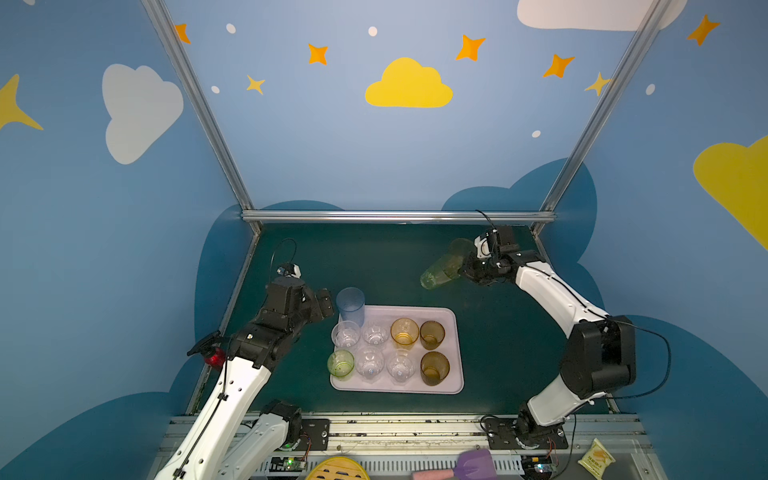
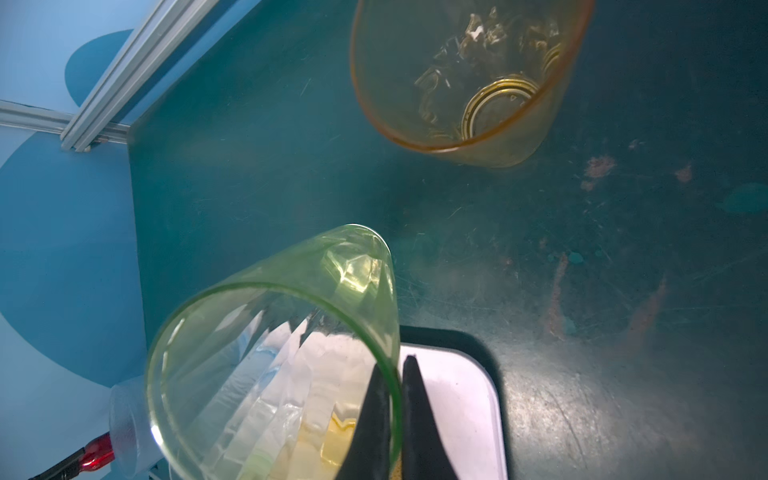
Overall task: Place the glasses into the tray
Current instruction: 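Lift the green glass with the right gripper and carry it toward the tray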
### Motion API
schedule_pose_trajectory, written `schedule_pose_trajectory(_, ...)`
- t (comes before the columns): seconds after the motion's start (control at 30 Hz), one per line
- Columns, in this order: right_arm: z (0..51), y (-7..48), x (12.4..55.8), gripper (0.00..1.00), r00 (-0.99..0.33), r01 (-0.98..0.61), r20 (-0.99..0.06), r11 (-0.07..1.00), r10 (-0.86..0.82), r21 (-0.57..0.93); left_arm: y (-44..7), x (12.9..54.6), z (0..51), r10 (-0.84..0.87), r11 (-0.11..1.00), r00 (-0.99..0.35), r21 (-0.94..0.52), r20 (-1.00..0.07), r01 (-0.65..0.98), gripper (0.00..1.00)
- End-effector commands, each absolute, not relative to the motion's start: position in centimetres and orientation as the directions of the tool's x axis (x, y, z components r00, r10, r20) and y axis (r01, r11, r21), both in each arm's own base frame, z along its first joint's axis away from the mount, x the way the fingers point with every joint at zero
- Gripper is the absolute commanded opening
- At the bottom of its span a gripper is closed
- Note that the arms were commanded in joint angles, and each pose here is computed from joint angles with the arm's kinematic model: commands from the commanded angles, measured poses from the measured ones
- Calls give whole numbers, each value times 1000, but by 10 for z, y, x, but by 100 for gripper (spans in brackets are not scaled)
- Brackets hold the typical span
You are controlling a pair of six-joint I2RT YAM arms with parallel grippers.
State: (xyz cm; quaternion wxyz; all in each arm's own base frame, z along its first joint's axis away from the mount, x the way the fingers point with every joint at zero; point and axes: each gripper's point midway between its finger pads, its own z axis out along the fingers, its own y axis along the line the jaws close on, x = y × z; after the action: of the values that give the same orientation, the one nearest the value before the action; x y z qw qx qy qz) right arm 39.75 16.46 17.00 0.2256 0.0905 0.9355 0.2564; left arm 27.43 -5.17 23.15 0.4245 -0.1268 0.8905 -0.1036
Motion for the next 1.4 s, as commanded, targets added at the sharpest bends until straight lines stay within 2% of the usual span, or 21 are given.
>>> schedule_pose_trajectory(0.0, 184, 170, 389, 0, -877, 22, -397, 848, 271, 530, -54, 275, 244, -308, 946, -591, -304, -746, -110, 100)
schedule_pose_trajectory(0.2, 199, 179, 380, 0, -869, -14, -424, 846, 253, 533, -58, 274, 247, -306, 944, -589, -320, -748, -83, 100)
schedule_pose_trajectory(0.73, 233, 195, 346, 0, -853, -111, -491, 857, 178, 503, -112, 265, 268, -245, 862, -610, -457, -753, 217, 100)
schedule_pose_trajectory(1.37, 239, 228, 308, 0, -857, -221, -515, 882, 29, 416, -125, 258, 277, -217, 828, -592, -467, -776, 310, 100)
